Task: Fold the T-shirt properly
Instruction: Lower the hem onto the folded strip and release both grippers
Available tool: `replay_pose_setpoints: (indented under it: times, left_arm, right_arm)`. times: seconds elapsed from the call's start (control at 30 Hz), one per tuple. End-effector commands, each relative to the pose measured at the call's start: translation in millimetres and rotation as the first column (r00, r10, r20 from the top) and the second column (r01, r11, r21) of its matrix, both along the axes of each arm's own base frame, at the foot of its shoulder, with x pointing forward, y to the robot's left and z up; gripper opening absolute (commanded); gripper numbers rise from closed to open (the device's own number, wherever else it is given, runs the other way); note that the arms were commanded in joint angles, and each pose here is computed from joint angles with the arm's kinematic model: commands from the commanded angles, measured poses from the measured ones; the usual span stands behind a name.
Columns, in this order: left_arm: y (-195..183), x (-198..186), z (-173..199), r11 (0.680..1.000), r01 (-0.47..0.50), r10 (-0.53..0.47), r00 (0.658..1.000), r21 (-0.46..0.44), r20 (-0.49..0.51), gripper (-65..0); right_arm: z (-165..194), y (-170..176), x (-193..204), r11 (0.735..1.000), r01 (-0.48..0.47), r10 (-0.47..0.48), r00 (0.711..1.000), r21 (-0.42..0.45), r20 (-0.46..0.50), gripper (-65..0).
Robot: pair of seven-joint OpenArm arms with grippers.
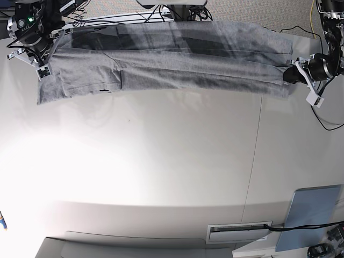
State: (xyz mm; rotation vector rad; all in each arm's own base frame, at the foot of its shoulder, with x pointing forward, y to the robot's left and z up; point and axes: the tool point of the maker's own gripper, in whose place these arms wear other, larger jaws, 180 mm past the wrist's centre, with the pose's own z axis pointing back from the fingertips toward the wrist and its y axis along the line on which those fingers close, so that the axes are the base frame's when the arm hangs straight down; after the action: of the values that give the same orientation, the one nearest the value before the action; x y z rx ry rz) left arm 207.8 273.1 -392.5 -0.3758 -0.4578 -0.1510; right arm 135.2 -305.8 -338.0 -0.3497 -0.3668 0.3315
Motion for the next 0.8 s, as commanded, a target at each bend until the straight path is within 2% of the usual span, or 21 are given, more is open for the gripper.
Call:
replay_pose_setpoints:
  times: [0.0, 0.27, 0.37, 0.43, 0.63, 0.67, 0.77]
  left_arm:
    - [12, 4, 9, 0.999, -0.001, 0.001, 1.000, 0.040, 0.013, -65.0]
    - [11, 2, 6, 0.999, -0.001, 0.001, 1.000, 0.040, 0.005, -65.0]
    - [11, 1, 6, 0.999, -0.001, 0.000, 1.000, 0.043, 0.004, -65.0]
    - [13, 1, 5, 0.999, 0.000, 0.000, 1.000, 0.054, -0.001, -65.0]
    - [14, -1, 4, 0.998, 0.003, -0.002, 1.000, 0.059, -0.007, -65.0]
    - [14, -1, 4, 0.998, 0.003, -0.002, 1.000, 0.059, -0.007, -63.1]
    - [14, -1, 4, 0.998, 0.003, -0.002, 1.000, 0.058, -0.007, -45.8]
  right_arm:
    - [9, -10, 2, 0.998, 0.004, -0.003, 1.000, -0.055, 0.014, -65.0]
    - [8, -7, 4, 0.993, -0.089, 0.088, 0.996, -0.074, -0.010, -64.2]
    - [7, -3, 5, 0.990, -0.126, 0.125, 0.992, -0.068, -0.017, -48.0]
    - [8, -3, 5, 0.990, -0.125, 0.125, 0.992, -0.069, -0.015, -39.9]
    - [8, -4, 6, 0.992, -0.103, 0.103, 0.995, -0.067, -0.002, -38.7]
    - [9, -5, 7, 0.993, -0.092, 0.093, 0.996, -0.067, 0.004, -38.7]
    - [10, -6, 8, 0.995, -0.077, 0.078, 0.997, -0.066, 0.020, -38.7]
